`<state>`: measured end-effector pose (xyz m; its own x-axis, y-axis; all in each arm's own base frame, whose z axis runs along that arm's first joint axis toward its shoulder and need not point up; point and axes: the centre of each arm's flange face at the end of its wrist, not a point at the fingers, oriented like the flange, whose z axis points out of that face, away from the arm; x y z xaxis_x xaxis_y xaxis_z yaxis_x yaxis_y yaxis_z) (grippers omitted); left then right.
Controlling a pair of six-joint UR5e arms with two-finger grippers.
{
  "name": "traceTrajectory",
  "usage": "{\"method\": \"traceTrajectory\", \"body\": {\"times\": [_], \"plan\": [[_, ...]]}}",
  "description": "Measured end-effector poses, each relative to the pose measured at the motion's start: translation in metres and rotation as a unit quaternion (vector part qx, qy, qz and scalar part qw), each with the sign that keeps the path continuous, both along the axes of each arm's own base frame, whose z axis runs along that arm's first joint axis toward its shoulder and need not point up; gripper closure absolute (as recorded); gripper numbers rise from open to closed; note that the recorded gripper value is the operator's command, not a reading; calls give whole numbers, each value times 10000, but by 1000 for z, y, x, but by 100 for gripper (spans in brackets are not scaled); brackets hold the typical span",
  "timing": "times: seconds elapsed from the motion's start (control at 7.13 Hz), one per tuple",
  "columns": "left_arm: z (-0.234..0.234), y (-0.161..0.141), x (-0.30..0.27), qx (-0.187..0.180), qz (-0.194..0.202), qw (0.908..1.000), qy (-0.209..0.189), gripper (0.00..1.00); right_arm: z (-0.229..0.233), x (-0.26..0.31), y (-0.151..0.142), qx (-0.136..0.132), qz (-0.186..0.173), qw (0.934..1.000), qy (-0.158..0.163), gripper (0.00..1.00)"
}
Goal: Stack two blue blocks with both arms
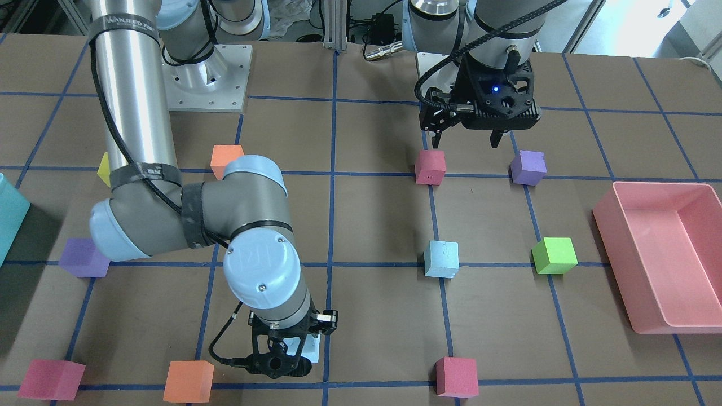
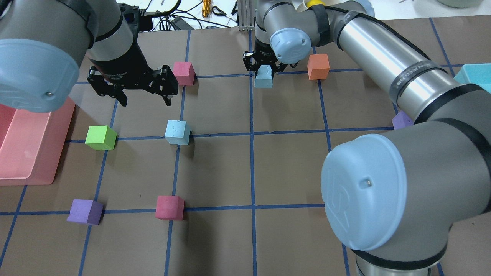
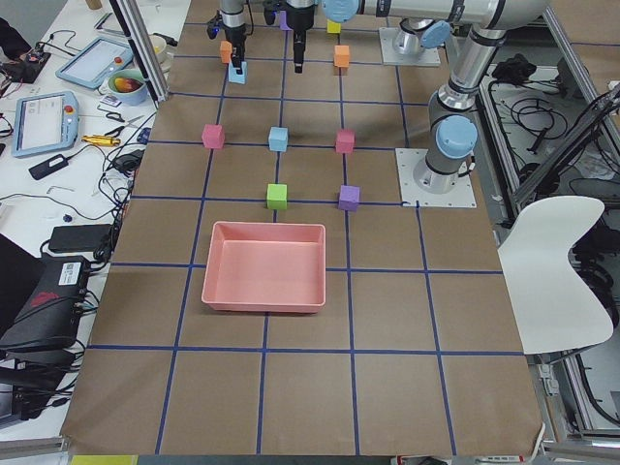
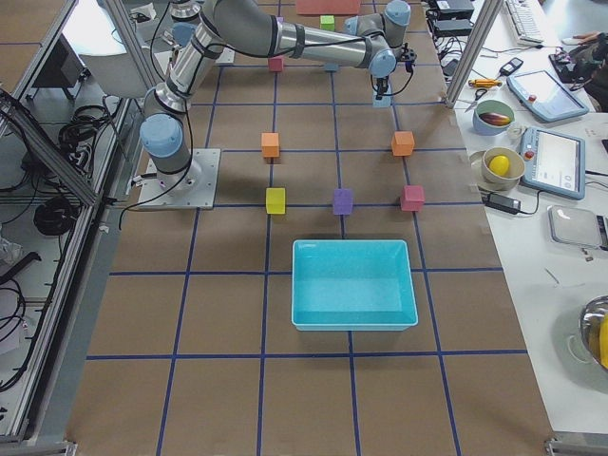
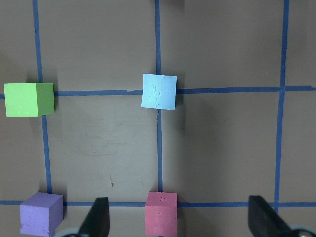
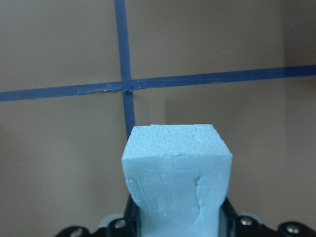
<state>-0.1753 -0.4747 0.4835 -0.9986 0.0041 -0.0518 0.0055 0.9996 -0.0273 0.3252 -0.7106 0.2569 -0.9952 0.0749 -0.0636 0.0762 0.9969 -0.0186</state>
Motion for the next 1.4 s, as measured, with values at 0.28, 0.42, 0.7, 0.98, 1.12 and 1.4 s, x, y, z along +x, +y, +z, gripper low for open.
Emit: {"method": "traceTrajectory", "body": {"times": [0.28, 0.42, 0.7, 0.98, 1.12, 1.4], "plan": [[0, 0, 0, -1, 0, 10000, 0, 0, -18, 18, -2, 92, -27, 9999, -60, 93], [0, 0, 0, 0, 2, 10000, 0, 0, -26, 20, -2, 147, -26, 9999, -71, 66], [0, 0, 1, 1, 6, 10000, 0, 0, -33, 20, -1, 211, -23, 9998, -64, 30], [0, 0, 1, 3, 1, 10000, -2, 0, -40, 19, 3, 337, -26, 9994, -30, 8], [0, 0, 1, 7, -1, 10000, -5, 0, -43, 19, 5, 384, -27, 9993, -18, 0], [-7, -1, 2, 76, -16, 10000, -7, 0, -43, 18, 6, 398, -30, 9992, -18, 0]]}}
